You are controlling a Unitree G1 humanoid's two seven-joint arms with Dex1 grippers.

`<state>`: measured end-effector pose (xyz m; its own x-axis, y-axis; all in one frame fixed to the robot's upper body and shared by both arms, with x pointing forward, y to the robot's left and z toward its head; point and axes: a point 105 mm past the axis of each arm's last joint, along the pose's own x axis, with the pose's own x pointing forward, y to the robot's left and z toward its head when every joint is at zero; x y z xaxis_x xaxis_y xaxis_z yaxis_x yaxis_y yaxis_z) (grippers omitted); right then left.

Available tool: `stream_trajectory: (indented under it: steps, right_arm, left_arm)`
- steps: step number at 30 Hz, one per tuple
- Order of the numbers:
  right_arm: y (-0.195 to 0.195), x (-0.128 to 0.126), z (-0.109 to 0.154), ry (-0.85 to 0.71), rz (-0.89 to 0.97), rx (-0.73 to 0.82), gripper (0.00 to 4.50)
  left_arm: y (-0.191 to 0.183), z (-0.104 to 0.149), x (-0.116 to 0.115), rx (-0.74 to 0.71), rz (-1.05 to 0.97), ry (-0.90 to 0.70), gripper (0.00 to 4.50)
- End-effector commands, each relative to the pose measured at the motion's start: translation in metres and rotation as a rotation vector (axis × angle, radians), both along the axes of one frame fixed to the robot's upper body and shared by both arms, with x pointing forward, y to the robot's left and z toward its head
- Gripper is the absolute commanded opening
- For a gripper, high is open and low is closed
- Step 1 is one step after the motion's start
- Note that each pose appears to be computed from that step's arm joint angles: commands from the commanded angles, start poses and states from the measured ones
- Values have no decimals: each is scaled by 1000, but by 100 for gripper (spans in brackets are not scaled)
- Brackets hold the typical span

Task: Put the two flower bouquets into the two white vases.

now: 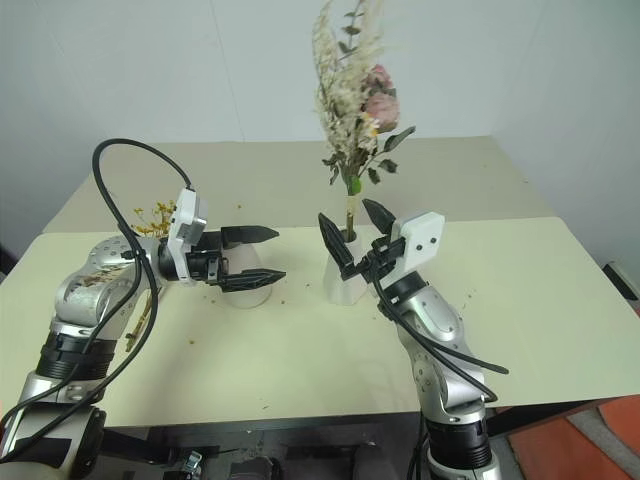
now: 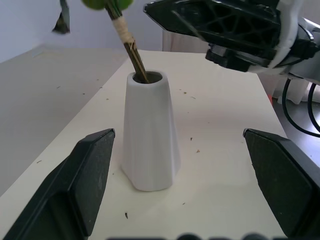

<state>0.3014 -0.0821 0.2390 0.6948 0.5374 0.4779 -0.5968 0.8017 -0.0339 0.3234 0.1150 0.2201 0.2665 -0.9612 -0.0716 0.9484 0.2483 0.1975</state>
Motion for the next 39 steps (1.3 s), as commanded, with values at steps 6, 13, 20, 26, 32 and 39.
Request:
stream_trajectory:
  steps: [6,13,20,26,32,39]
  right_arm:
    - [-5,-16,-3,4,2,-15,444]
    - [-24,-10,-6,26,-102,-44,444]
    - [-31,-39,7,99,91,-176,444]
    - [-23,-67,13,147,288,-493,444]
    - [-21,-72,-1,255,432,-666,444]
    - [-10,-62,-5,272,511,-698,444]
  left_arm:
    - [1,15,-2,-25,-5,-53,450]
    - [3,25,-1,-88,15,-56,450]
    - [35,65,-3,-318,156,9,450]
    - [82,55,-5,-223,631,15,450]
    - [118,18,-31,16,971,175,450]
    - [153,-31,-43,229,1223,444,450]
